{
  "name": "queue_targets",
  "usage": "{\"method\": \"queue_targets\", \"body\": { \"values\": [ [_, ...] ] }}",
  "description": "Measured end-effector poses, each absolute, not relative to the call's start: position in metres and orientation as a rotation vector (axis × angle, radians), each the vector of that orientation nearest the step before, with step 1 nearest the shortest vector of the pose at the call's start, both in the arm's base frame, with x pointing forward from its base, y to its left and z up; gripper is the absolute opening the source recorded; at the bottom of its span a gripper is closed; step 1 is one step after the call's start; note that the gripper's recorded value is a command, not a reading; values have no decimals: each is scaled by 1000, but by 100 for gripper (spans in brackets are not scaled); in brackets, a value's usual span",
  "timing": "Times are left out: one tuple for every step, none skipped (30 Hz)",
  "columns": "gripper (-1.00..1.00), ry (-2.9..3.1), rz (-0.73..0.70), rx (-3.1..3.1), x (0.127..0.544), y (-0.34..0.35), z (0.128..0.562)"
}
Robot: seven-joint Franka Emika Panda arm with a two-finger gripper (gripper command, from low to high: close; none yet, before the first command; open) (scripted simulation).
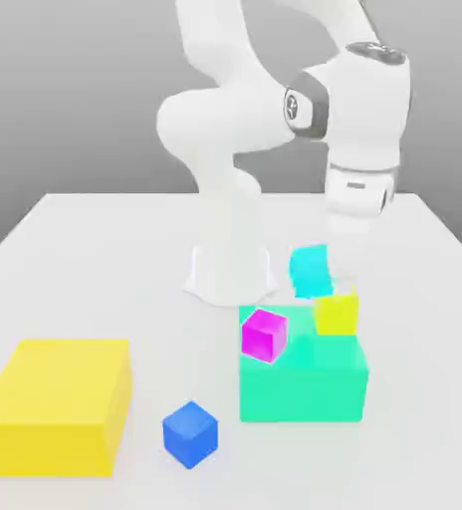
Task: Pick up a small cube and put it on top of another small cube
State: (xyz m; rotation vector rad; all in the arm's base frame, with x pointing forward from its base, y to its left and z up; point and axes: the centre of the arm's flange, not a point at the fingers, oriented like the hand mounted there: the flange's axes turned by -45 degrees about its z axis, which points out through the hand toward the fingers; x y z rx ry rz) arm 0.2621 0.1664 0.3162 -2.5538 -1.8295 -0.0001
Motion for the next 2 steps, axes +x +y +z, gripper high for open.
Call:
{"method": "queue_targets", "body": {
  "values": [
    [100,-1829,0,-2554,262,166,327],
    [100,-1829,0,-2554,261,166,338]
  ]
}}
